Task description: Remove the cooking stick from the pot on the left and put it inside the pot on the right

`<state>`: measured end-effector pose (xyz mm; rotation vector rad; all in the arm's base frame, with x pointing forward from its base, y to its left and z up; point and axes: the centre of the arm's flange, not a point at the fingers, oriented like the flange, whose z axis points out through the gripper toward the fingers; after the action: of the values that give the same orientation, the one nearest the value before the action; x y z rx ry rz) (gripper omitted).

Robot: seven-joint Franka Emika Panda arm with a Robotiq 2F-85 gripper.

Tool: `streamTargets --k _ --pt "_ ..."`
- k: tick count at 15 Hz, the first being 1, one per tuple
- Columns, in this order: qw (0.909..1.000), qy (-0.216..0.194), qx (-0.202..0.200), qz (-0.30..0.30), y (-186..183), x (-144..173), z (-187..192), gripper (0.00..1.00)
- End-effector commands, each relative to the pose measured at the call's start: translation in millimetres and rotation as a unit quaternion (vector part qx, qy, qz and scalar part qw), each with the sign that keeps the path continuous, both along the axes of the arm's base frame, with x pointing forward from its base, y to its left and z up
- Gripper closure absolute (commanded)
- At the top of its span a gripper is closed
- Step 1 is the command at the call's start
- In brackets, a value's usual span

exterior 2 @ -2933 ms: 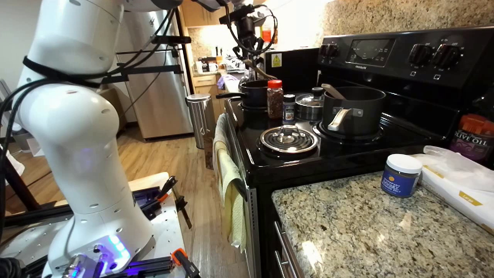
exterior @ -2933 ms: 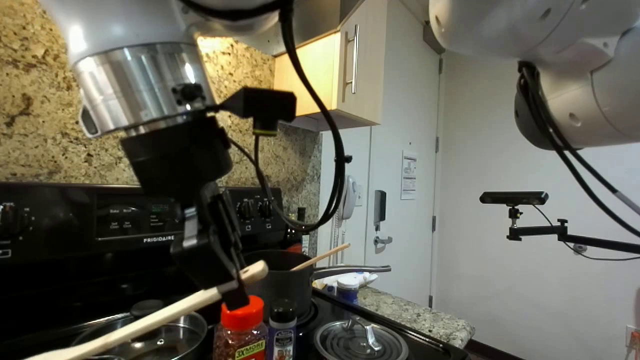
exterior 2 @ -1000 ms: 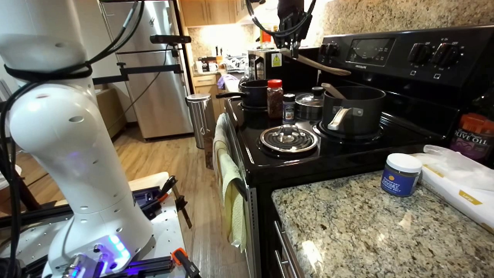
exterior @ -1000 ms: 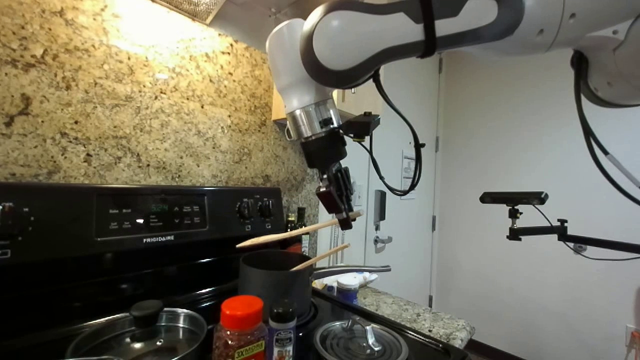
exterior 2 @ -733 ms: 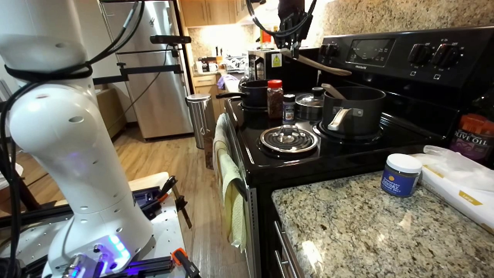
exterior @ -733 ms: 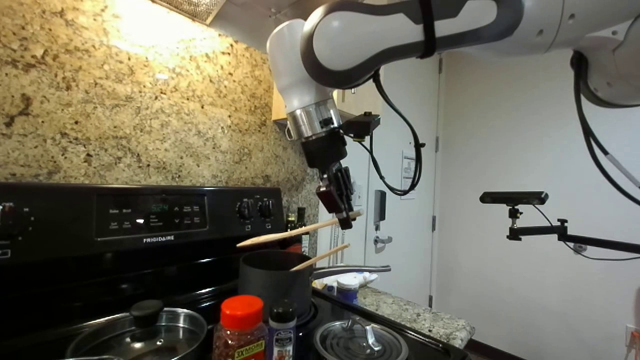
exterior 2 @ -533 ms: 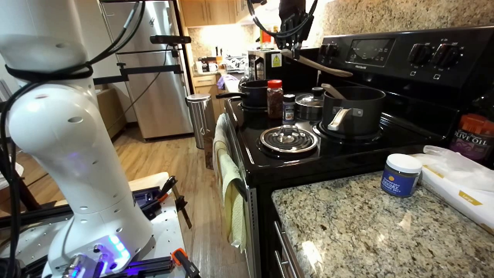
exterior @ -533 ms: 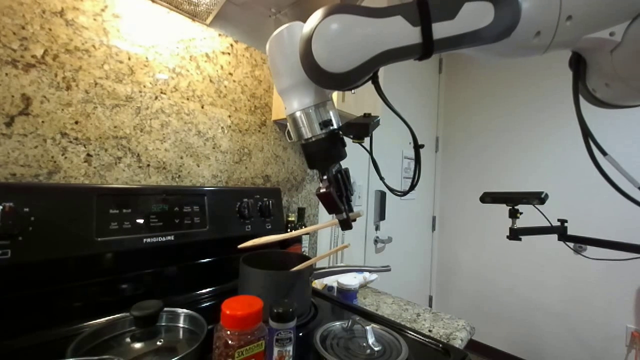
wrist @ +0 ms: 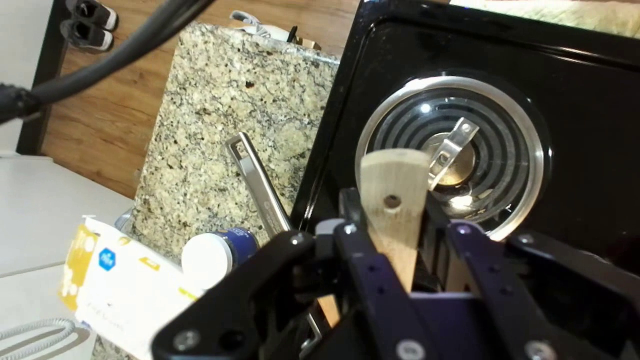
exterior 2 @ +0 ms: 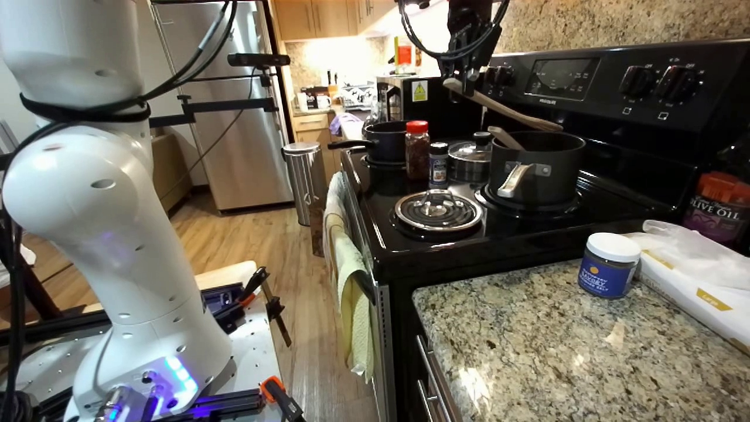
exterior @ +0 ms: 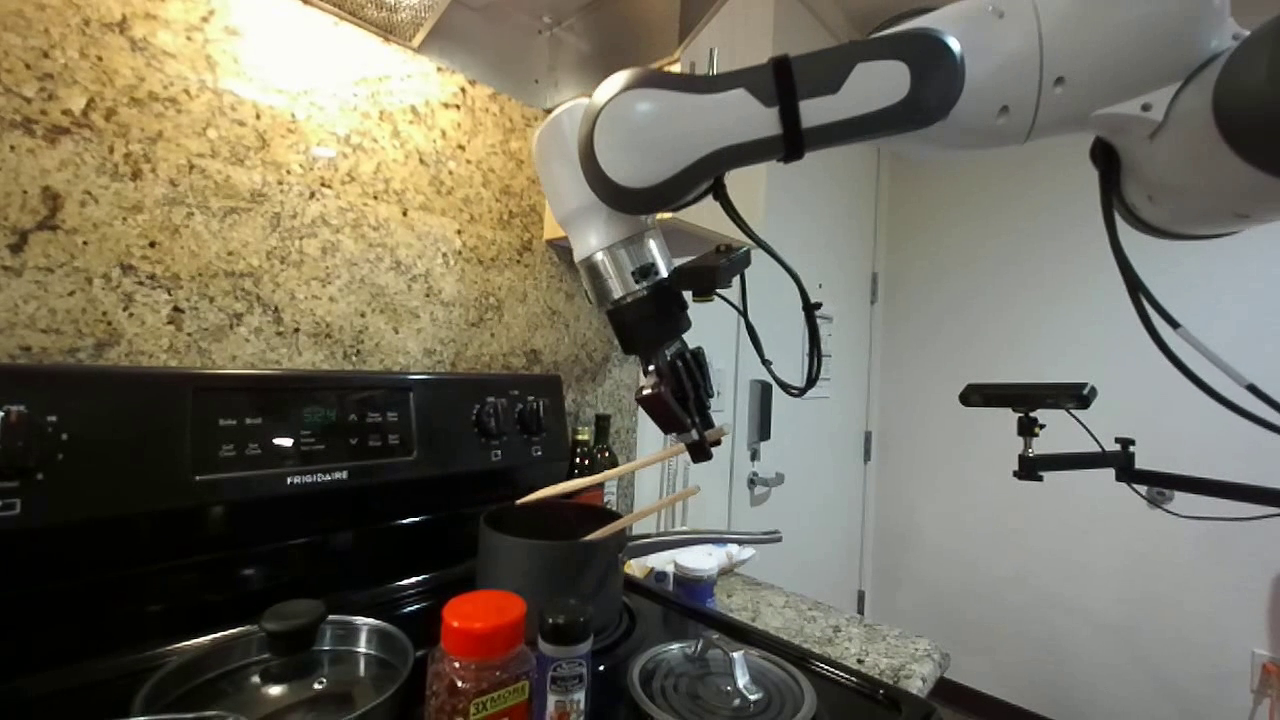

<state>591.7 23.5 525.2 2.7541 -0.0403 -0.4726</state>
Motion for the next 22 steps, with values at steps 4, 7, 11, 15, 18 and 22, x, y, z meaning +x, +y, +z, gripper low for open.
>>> streamTargets --k 4,7,11,15,18,22 --pt "0.9983 0.056 0.008 -0.012 2.3 45.8 -26.1 0.87" --pt "0.9977 0.067 0.006 -0.011 7.6 57.7 -35.9 0.87" --pt "0.997 0.076 0.003 -0.012 13.4 67.1 -40.6 0.87" --pt "0.9961 0.086 0.0 -0.015 16.6 72.9 -50.8 0.87" --pt "0.9956 0.093 -0.002 -0.017 18.4 75.4 -59.3 0.87" --pt "0.9962 0.086 0.0 -0.015 21.4 78.2 -58.6 0.39"
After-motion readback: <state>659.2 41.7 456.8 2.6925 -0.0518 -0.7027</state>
